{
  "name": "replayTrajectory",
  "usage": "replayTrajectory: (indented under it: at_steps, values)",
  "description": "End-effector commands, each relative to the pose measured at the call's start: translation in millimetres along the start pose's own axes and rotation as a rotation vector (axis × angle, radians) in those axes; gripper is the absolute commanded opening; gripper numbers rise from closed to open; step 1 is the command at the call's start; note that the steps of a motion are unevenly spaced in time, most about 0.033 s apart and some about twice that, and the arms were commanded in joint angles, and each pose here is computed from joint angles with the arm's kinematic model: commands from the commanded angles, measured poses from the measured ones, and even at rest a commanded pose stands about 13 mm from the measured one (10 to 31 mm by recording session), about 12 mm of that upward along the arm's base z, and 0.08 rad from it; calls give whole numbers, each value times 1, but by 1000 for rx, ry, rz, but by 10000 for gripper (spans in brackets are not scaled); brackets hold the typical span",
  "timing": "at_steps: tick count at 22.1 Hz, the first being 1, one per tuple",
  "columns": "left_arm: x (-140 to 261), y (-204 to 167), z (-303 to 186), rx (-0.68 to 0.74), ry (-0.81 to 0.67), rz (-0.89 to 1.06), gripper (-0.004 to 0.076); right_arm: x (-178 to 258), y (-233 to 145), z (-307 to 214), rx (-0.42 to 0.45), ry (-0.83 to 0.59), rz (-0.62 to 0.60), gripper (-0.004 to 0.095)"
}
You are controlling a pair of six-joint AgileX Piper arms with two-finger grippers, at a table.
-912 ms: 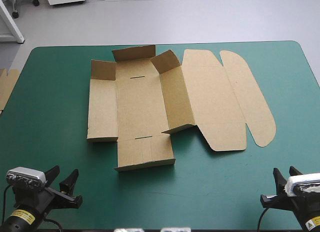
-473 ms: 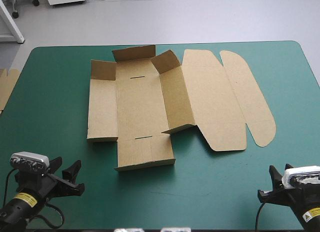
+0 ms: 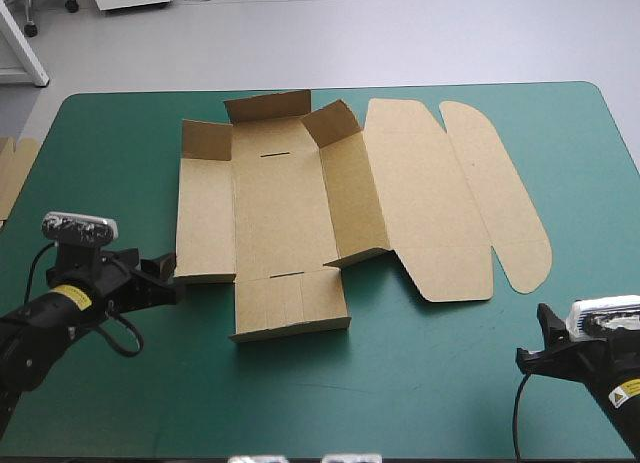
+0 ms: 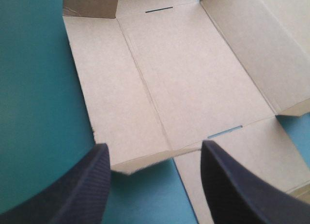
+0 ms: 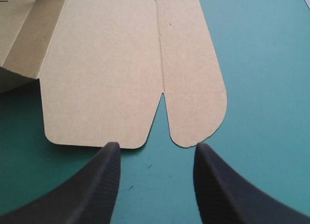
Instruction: Fold the box
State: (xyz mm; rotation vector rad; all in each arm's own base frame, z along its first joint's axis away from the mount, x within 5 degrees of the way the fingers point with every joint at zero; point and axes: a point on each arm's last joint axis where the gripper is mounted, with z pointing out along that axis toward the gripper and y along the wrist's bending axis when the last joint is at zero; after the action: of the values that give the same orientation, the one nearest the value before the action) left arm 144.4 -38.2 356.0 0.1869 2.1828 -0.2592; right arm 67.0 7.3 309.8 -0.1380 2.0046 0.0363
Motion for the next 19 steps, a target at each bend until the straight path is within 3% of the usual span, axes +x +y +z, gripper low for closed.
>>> replayTrajectory:
  at_steps: [1, 11, 15, 19]
  values:
    - [-33, -4, 10, 40, -69, -68, 400, -23, -3, 6, 15, -98, 28, 451]
    - [-84, 5, 77, 17, 39, -88, 400, -31, -3, 43, -15, 49, 92, 473]
    - [-91, 66, 83, -100, 74, -229, 400, -48, -4, 50, -16, 64, 92, 498]
    - [-70, 122, 104, 88, 203, -458, 400, -58, -5, 57, -19, 86, 86, 502]
